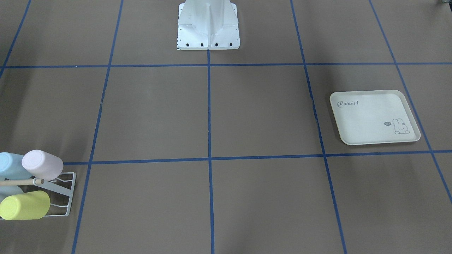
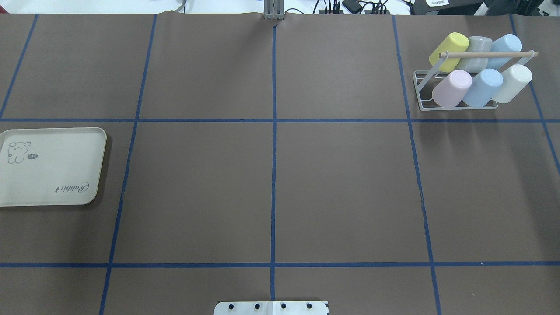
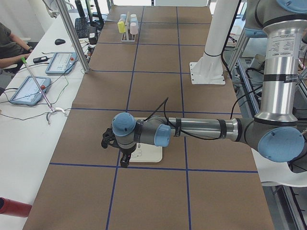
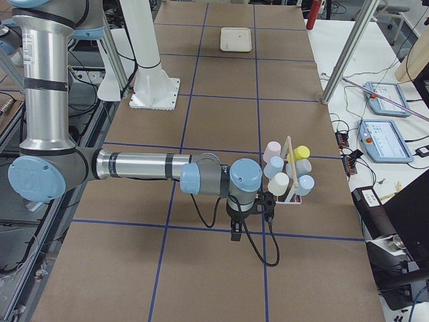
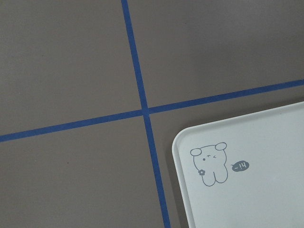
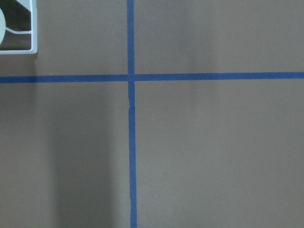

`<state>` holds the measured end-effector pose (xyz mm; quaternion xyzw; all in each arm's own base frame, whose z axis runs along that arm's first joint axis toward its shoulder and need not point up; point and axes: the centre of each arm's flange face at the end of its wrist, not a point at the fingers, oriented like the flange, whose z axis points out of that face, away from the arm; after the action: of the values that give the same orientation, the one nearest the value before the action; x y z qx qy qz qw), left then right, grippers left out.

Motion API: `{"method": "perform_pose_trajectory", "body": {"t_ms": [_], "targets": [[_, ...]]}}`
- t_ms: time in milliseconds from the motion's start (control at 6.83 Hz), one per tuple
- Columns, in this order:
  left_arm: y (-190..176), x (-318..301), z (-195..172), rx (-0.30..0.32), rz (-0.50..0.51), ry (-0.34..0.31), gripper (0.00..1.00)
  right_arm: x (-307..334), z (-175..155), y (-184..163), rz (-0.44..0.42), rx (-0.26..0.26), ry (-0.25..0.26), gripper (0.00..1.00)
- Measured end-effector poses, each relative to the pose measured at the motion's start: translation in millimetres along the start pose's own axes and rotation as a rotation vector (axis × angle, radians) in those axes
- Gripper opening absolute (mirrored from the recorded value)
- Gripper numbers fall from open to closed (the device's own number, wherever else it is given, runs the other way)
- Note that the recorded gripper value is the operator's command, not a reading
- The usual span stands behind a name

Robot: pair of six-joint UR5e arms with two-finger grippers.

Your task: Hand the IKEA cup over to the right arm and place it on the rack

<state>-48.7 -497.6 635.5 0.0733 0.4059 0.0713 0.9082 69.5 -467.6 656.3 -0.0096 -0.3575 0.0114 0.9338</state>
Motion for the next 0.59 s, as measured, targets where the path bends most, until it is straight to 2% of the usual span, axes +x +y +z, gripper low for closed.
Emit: {"method": "perform_pose_trajectory", "body": {"t_ms": [585], "targets": [[0.1, -1.1, 0.0, -0.001, -0.001, -0.01, 1.0, 0.4, 0.5, 0.7, 0.009, -0.003, 0.001, 1.0]]}}
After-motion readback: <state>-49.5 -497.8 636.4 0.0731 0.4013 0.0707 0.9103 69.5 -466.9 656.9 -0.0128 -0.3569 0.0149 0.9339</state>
